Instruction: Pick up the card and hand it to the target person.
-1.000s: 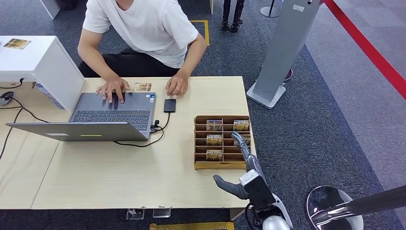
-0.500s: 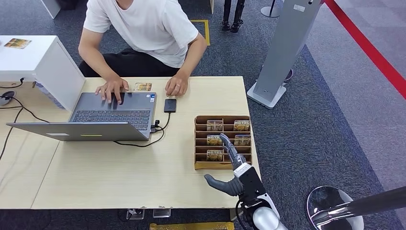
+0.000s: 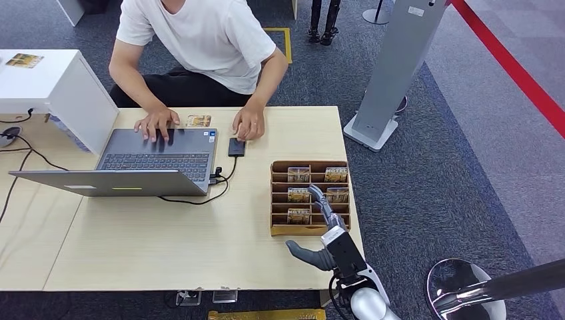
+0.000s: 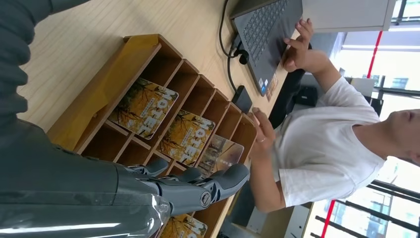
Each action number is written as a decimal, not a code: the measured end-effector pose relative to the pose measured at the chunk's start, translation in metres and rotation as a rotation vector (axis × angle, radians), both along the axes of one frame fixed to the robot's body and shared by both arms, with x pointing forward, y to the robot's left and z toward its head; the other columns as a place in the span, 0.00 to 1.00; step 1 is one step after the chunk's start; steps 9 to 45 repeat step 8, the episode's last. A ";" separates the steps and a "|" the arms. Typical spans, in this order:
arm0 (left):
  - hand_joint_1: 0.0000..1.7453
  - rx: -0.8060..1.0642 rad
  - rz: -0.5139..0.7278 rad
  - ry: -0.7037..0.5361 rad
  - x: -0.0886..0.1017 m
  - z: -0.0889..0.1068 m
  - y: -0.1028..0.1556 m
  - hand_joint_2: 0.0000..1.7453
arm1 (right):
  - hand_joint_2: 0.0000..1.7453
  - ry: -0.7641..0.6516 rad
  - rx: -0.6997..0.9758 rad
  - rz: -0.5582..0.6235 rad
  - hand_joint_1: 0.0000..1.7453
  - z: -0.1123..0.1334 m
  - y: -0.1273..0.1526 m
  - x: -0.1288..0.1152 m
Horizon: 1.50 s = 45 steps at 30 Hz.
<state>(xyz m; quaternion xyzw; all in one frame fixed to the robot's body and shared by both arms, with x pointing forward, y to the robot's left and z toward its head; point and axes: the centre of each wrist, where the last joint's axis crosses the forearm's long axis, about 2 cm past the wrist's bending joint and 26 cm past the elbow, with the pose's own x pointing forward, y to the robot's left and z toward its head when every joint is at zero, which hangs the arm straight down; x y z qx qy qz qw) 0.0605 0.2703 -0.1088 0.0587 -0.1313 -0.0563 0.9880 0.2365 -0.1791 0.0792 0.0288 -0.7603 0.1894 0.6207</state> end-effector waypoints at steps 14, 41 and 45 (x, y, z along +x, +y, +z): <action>0.00 -0.001 0.002 0.017 0.000 0.000 -0.001 1.00 | 1.00 0.003 0.001 -0.004 0.00 -0.002 -0.001 -0.002; 0.00 -0.001 0.002 0.017 0.000 0.000 -0.001 1.00 | 1.00 0.003 0.001 -0.004 0.00 -0.002 -0.001 -0.002; 0.00 -0.001 0.002 0.017 0.000 0.000 -0.001 1.00 | 1.00 0.003 0.001 -0.004 0.00 -0.002 -0.001 -0.002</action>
